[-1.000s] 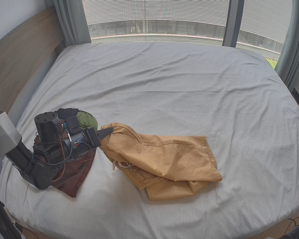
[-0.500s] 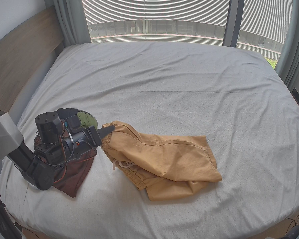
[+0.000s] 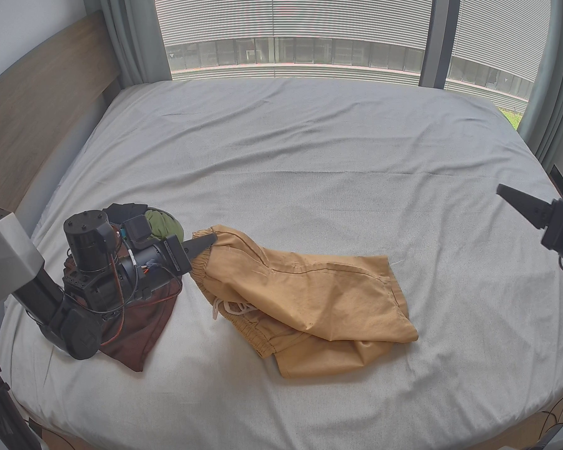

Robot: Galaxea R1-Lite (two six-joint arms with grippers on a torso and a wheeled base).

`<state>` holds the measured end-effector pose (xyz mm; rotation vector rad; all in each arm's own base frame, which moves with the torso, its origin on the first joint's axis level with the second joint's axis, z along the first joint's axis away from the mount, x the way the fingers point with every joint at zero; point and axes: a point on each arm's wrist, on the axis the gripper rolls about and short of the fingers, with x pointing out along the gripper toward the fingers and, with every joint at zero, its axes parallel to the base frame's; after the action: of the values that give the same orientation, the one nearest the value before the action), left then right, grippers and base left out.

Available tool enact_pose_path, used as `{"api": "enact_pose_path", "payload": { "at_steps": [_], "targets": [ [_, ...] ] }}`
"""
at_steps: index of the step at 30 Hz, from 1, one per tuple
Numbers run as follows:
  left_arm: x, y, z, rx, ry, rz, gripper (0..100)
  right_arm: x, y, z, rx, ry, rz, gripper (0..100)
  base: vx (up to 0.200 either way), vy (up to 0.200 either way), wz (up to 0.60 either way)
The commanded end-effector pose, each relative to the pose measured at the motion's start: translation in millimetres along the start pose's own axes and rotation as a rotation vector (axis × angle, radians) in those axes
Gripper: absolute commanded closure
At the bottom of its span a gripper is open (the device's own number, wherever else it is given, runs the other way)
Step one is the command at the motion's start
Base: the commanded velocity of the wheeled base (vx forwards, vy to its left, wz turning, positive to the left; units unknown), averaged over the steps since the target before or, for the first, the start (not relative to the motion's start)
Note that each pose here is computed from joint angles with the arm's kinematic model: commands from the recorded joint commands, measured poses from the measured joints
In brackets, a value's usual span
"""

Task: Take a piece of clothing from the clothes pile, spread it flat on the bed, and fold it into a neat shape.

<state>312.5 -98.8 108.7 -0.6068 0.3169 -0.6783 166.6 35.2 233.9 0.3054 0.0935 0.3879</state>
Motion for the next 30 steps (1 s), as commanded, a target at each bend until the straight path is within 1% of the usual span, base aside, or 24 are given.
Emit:
{"api": "enact_pose_path", "payload": {
  "at_steps": [1,2,3,6,10,12,13,15,17,20,24,30],
  "targets": [
    [-4,0,0,-0.001,-0.008,-0.004,100,63,-30,-31,0.055,0.158,-0.044,0,0.000,0.000,0.00],
    [-4,0,0,-0.003,-0.006,-0.003,100,72,-40,-40,0.065,0.182,-0.069,0,0.000,0.000,0.00],
    [-4,0,-1,-0.004,-0.004,-0.005,100,75,-44,-43,0.070,0.186,-0.077,0,0.000,0.000,0.00],
    [-3,-1,-1,-0.002,-0.002,-0.009,100,89,-63,-55,0.084,0.198,-0.079,0,0.000,0.000,0.00],
    [-3,-1,-1,-0.002,-0.003,-0.008,100,100,-80,-67,0.102,0.207,-0.087,0,0.000,0.000,0.00],
    [-3,-1,-1,-0.002,-0.002,-0.009,100,105,-87,-73,0.128,0.218,-0.079,0,0.000,0.000,0.00],
    [-3,-1,-1,-0.002,-0.002,-0.009,100,105,-87,-73,0.131,0.219,-0.076,0,0.000,0.000,0.00],
    [-3,-1,-1,-0.002,-0.003,-0.008,100,110,-88,-80,0.189,0.240,-0.042,0,0.000,0.000,0.00],
    [-3,0,-2,-0.004,0.000,-0.008,100,112,-88,-83,0.212,0.252,-0.034,0,0.000,0.000,0.00],
    [-2,0,-2,-0.004,0.000,-0.006,100,117,-90,-91,0.226,0.280,-0.034,0,0.000,0.000,0.00],
    [-2,1,-3,-0.005,0.003,-0.006,100,124,-94,-100,0.231,0.294,-0.036,0,0.000,0.000,0.00],
    [-2,1,-4,-0.008,0.007,-0.003,100,139,-105,-127,0.245,0.329,-0.042,0,0.000,0.000,0.00]
  ]
}}
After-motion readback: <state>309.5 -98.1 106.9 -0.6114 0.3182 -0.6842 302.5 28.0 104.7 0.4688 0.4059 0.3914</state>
